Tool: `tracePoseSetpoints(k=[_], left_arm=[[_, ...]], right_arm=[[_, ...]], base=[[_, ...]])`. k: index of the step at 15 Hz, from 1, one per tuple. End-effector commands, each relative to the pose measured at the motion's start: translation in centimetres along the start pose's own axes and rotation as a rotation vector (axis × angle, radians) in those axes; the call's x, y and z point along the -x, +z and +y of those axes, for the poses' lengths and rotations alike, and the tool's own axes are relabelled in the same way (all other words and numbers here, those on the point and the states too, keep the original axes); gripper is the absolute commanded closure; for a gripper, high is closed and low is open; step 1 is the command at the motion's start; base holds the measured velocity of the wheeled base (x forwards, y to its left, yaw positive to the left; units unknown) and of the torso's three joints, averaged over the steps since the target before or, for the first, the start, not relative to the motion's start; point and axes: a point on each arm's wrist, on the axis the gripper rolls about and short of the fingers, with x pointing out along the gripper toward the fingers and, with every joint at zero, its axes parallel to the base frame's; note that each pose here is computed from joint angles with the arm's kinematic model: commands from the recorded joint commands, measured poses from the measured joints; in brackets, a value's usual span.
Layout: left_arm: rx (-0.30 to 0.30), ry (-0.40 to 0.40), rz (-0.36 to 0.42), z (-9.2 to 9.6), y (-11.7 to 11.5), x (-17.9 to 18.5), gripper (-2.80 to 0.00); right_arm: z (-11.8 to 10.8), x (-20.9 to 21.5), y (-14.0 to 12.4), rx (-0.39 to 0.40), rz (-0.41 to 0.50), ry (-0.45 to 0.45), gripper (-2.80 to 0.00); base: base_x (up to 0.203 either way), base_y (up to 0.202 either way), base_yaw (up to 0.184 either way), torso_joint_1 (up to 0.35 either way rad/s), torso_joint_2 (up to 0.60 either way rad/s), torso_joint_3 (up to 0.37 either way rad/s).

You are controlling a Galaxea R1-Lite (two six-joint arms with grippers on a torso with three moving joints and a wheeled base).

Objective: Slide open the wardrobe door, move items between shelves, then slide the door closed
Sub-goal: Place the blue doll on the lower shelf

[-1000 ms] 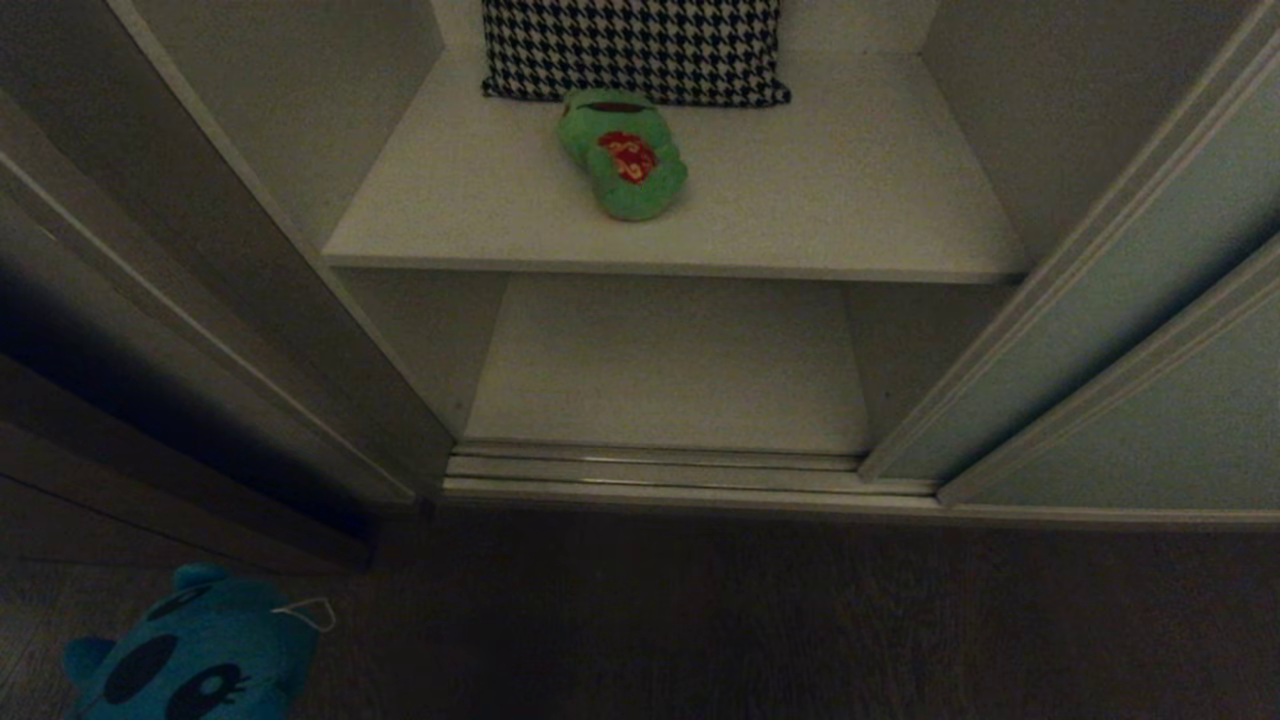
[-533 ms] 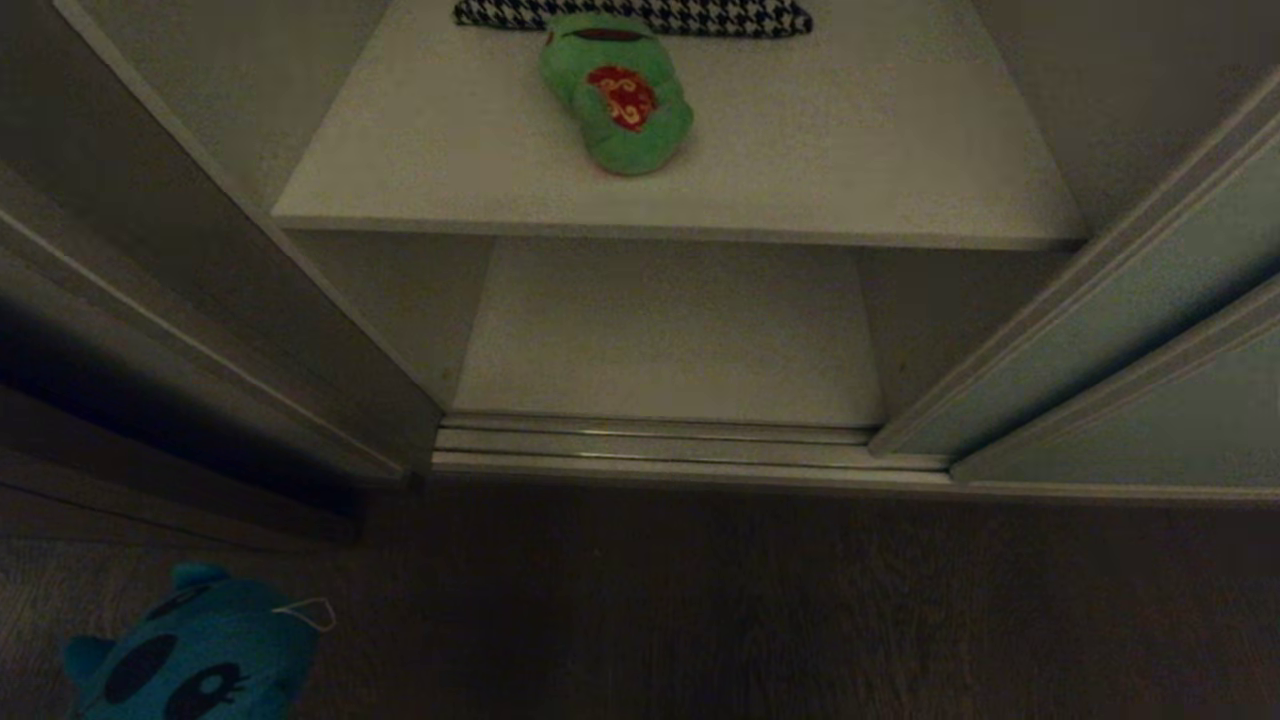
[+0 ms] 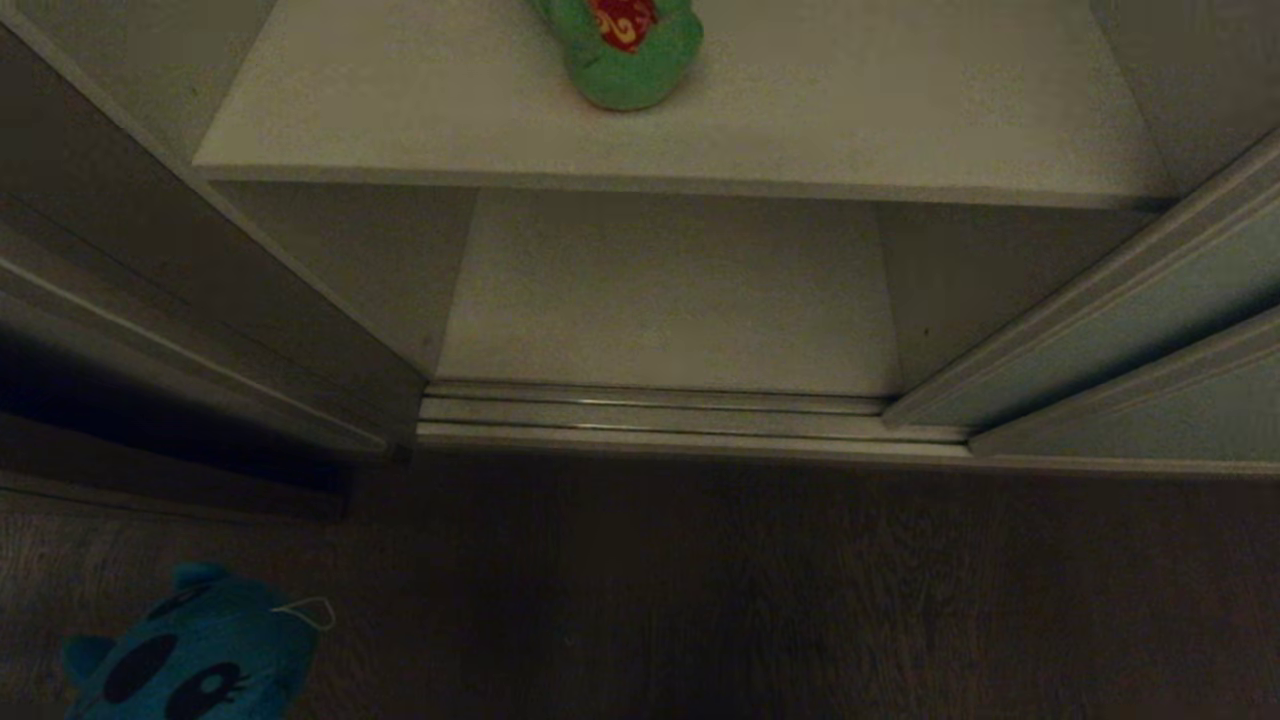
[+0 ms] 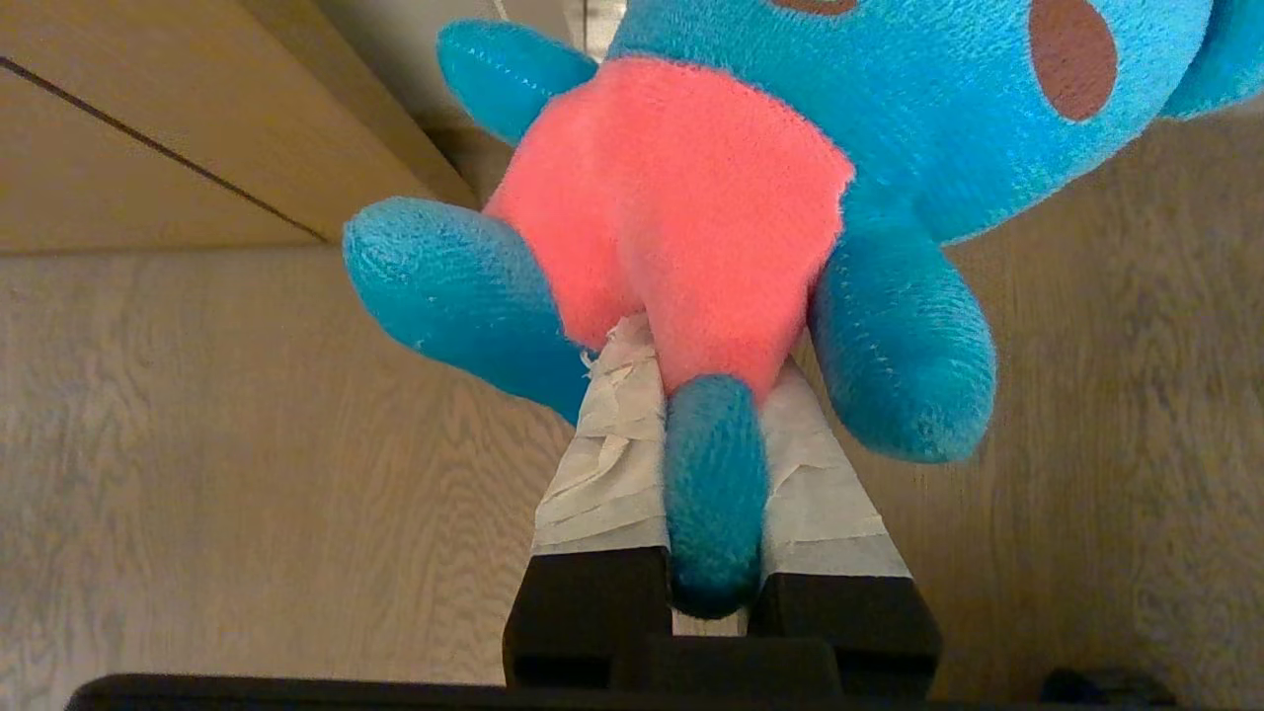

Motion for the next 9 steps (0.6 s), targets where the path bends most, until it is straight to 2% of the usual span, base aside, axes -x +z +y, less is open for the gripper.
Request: tracePoseSetpoints(k=[1, 9], left_arm=[[0.0, -0.001, 0.003, 0.0, 0.02, -0.03, 0.0], [0.009, 0.001, 0.003, 0.0, 0.02, -0.03, 0.0]], right_arm=[[0.0, 0.0, 0.0, 0.001, 0.0, 0.001, 0.0], [0.0, 0.0, 0.0, 0.001, 0.0, 0.001, 0.0]], base=[[0.0, 0.0, 0.0, 0.0, 0.0, -0.201], [0.0, 0.0, 0.0, 0.001, 0.0, -0.195]])
